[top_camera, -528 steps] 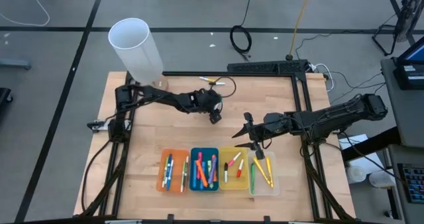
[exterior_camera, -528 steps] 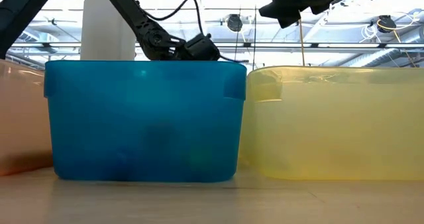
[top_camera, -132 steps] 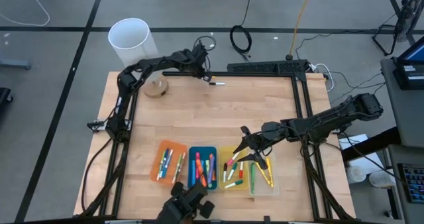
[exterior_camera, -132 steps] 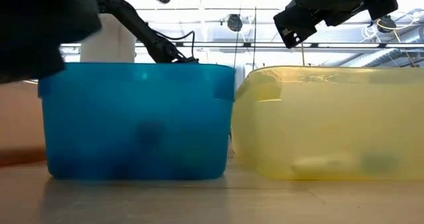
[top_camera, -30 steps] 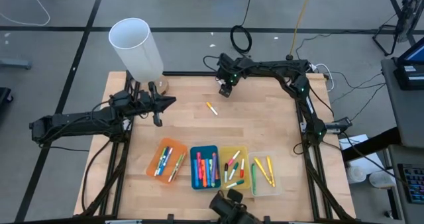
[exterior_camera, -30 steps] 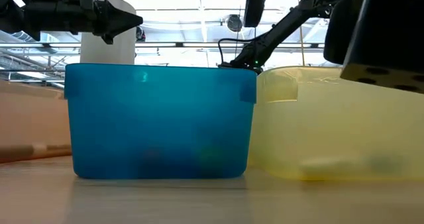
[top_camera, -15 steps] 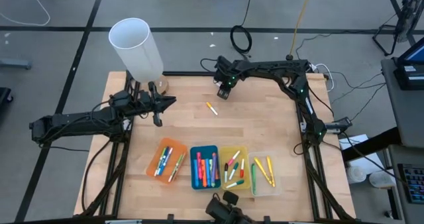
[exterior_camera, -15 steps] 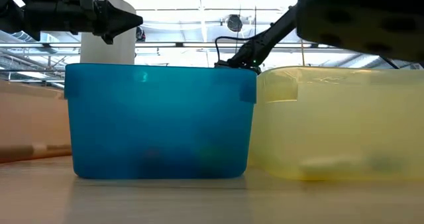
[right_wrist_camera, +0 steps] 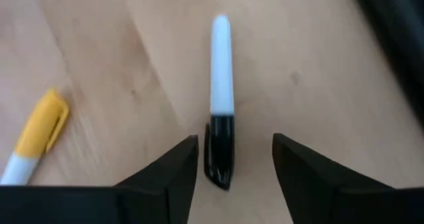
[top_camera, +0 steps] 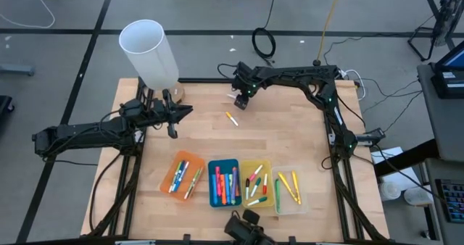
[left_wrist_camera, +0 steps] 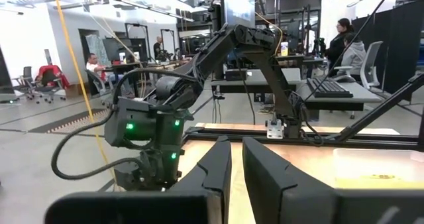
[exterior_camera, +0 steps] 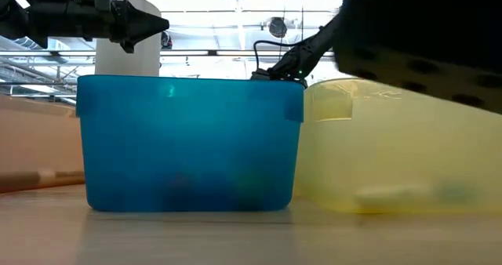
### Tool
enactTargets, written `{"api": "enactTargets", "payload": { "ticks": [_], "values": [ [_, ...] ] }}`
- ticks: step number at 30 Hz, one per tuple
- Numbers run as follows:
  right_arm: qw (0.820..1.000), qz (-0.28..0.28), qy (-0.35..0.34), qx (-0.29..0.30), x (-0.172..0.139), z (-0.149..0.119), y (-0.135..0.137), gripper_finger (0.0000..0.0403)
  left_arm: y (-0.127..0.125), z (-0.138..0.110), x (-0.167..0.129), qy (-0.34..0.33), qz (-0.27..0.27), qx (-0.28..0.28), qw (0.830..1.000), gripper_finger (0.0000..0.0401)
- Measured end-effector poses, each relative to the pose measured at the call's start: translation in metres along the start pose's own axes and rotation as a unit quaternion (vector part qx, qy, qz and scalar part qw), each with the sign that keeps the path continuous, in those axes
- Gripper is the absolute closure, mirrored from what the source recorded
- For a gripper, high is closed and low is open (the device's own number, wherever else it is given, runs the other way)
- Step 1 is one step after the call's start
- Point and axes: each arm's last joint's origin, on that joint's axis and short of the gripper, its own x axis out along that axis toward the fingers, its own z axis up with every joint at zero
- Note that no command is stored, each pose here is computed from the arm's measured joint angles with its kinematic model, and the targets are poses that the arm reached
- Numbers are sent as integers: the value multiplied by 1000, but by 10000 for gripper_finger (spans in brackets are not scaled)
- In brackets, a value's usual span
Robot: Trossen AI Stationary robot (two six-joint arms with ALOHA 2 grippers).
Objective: Pick & Place Markers
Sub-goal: Put the black highlighter pen into the yellow bin
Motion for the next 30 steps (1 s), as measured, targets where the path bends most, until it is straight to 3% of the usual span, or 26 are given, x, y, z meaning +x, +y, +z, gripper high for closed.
{"api": "enactTargets", "payload": {
  "ticks": [7, 20, 24, 27, 30],
  "values": [
    [998, 11, 59, -36, -2, -12, -3, 267, 0, 0, 0, 1, 0, 7, 1000, 354],
    [994, 12, 78, -71, -2, -14, 6, 397, 0, -1, 0, 6, 0, 5, 1000, 354],
    [993, -21, 95, -65, -19, -15, 12, 383, 0, -1, 0, 7, 0, 8, 1000, 354],
    [994, -54, 52, -80, -36, -4, 19, 357, 1, -1, 0, 6, 4, 7, 1000, 354],
    [995, -56, 34, -81, -53, 1, 29, 330, 3, -3, 1, 30, 14, -46, 998, 354]
  ]
}}
